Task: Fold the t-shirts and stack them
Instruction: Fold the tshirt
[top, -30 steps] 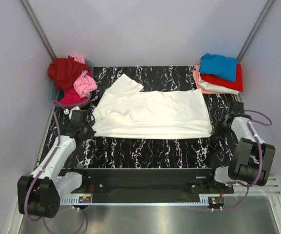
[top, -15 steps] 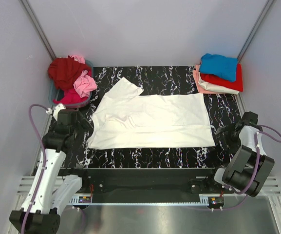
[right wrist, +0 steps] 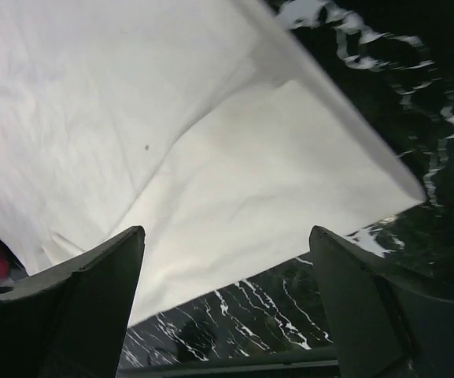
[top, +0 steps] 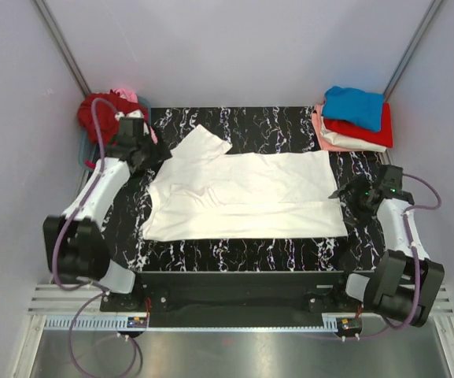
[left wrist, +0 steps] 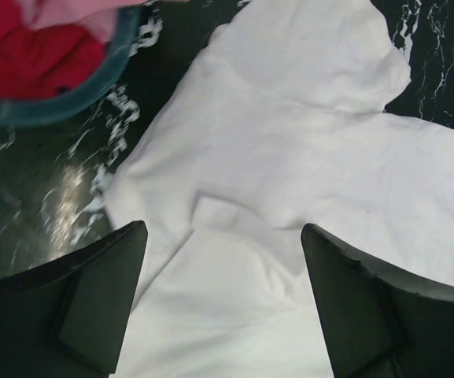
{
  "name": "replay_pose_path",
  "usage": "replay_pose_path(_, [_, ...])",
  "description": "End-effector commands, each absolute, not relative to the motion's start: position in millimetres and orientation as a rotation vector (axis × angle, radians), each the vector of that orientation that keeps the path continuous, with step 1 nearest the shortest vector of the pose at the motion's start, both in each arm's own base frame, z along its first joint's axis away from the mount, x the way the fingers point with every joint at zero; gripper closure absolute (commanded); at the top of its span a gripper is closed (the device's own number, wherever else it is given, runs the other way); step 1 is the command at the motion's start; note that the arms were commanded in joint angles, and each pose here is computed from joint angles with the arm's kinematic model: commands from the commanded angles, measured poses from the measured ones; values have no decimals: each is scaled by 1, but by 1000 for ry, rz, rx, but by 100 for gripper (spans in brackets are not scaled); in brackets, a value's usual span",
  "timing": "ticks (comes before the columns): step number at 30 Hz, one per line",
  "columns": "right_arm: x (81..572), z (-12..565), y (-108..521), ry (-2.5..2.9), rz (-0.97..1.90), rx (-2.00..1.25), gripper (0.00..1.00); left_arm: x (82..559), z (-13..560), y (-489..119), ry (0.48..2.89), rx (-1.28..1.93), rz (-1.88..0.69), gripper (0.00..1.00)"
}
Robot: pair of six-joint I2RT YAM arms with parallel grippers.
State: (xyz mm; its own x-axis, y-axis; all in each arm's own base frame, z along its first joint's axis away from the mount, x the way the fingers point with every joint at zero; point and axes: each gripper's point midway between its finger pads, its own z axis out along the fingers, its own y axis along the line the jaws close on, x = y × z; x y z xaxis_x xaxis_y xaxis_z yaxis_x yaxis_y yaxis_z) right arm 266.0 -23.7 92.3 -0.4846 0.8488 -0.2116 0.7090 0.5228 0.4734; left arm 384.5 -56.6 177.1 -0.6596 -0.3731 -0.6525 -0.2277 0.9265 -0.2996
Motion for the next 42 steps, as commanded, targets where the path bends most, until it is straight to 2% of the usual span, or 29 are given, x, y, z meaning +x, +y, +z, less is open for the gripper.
replay_pose_path(1, [290, 125, 19, 2338, 553, 982, 7, 465, 228, -89, 2148, -193, -403, 14])
replay_pose_path(2, [289, 126, 26, 2332, 574, 972, 7, 487, 197, -94, 2215, -181, -405, 14])
replay_pose_path(3, [294, 137, 34, 2290, 617, 921, 6, 502, 192, -99, 2224, -133, -416, 14])
replay_pose_path(4, [296, 142, 42, 2272, 667, 883, 6, 524, 217, -109, 2185, -74, -461, 14])
replay_pose_path(5, [294, 142, 53, 2265, 729, 853, 6, 543, 177, -116, 2264, -52, -471, 13])
replay_pose_path(6, [299, 160, 67, 2202, 844, 751, 6, 554, 172, -121, 2270, -17, -481, 13])
replay_pose_path(7, [298, 164, 74, 2183, 894, 710, 6, 573, 190, -128, 2212, 7, -517, 12])
replay_pose_path(8, [292, 162, 87, 2190, 965, 669, 5, 586, 161, -132, 2249, 6, -536, 11])
replay_pose_path(9, [293, 170, 92, 2155, 989, 618, 5, 596, 155, -132, 2249, 1, -533, 10])
replay_pose_path(10, [291, 170, 96, 2154, 1005, 597, 4, 613, 174, -135, 2190, 13, -539, 9])
replay_pose_path(11, [288, 168, 100, 2159, 1020, 578, 4, 621, 170, -136, 2187, 7, -540, 7])
replay_pose_path(12, [285, 171, 107, 2158, 1048, 541, 4, 631, 142, -135, 2219, -16, -526, 4])
replay_pose_path(13, [283, 170, 109, 2162, 1056, 530, 4, 642, 148, -136, 2185, -13, -529, 3])
replay_pose_path(20, [274, 170, 126, 2174, 1129, 463, 3, 656, 51, -149, 2285, -110, -622, 1])
replay_pose_path(26, [274, 182, 128, 2159, 1145, 455, 3, 642, 35, -169, 2352, -145, -723, 3])
replay_pose_path(27, [275, 183, 128, 2153, 1152, 455, 3, 636, 31, -174, 2381, -147, -734, 4])
replay_pose_path(32, [273, 182, 128, 2163, 1147, 466, 3, 616, 15, -182, 2450, -147, -785, 23])
replay_pose_path(37, [273, 182, 128, 2167, 1150, 472, 3, 607, 12, -179, 2481, -103, -735, 26])
replay_pose_path(39, [274, 180, 128, 2168, 1154, 472, 3, 605, 10, -178, 2489, -86, -715, 31])
replay_pose_path(41, [272, 176, 130, 2176, 1166, 480, 3, 604, 12, -180, 2489, -78, -706, 38])
replay_pose_path(42, [273, 176, 130, 2174, 1167, 481, 3, 605, 12, -178, 2489, -79, -696, 46])
